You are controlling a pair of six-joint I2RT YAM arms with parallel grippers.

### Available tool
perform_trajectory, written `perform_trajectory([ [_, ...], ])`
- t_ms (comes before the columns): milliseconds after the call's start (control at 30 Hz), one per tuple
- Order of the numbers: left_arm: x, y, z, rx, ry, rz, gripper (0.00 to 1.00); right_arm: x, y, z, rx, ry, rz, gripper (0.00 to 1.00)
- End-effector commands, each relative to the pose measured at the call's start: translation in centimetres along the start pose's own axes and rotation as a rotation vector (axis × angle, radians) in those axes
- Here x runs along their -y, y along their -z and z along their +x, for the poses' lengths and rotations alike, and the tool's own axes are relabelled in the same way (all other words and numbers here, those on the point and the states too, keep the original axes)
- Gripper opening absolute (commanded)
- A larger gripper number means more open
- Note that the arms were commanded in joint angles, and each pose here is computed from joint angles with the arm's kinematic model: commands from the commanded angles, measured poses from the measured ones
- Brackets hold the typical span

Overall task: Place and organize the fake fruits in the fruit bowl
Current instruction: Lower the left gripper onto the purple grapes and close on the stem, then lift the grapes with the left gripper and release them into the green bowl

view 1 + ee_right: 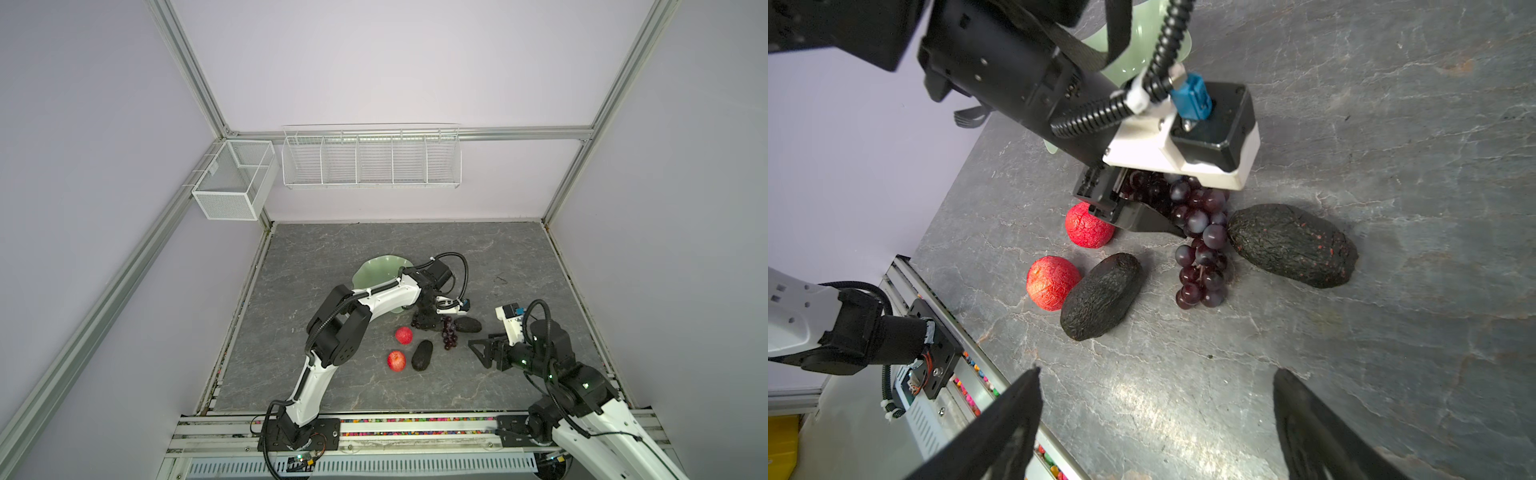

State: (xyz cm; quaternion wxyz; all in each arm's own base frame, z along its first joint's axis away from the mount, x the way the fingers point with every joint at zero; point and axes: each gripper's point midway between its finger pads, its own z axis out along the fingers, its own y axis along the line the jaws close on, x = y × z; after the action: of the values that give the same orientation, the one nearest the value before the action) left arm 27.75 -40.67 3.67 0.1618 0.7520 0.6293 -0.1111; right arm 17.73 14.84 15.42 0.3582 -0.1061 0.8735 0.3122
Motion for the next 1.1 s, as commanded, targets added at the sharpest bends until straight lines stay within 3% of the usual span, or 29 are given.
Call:
perform_trajectory([
  [0,0.1,-0.3,-0.5,-0.012,-0.042,0.002,0.72,-1.0,0.5,-0.9,0.016,0.030,-0.028,0.88],
  [267,0.6,-1.1,-0.5,-0.064,-0.058,0.025,0.47,-1.1,0.6,-1.1,0.019,0.033,-0.027,0.88],
  [667,1.1,3.4,-3.2,0.049,-0.084,0.011,0.30,-0.8,0.9,-1.5,0.040,0.037,-0.006,0.88],
  [1067,0.3,7.7,-5.2,0.138,-0.099,-0.063,0.24,0.5,1.3,-2.7,0.095,0.015,0.079,0.88],
])
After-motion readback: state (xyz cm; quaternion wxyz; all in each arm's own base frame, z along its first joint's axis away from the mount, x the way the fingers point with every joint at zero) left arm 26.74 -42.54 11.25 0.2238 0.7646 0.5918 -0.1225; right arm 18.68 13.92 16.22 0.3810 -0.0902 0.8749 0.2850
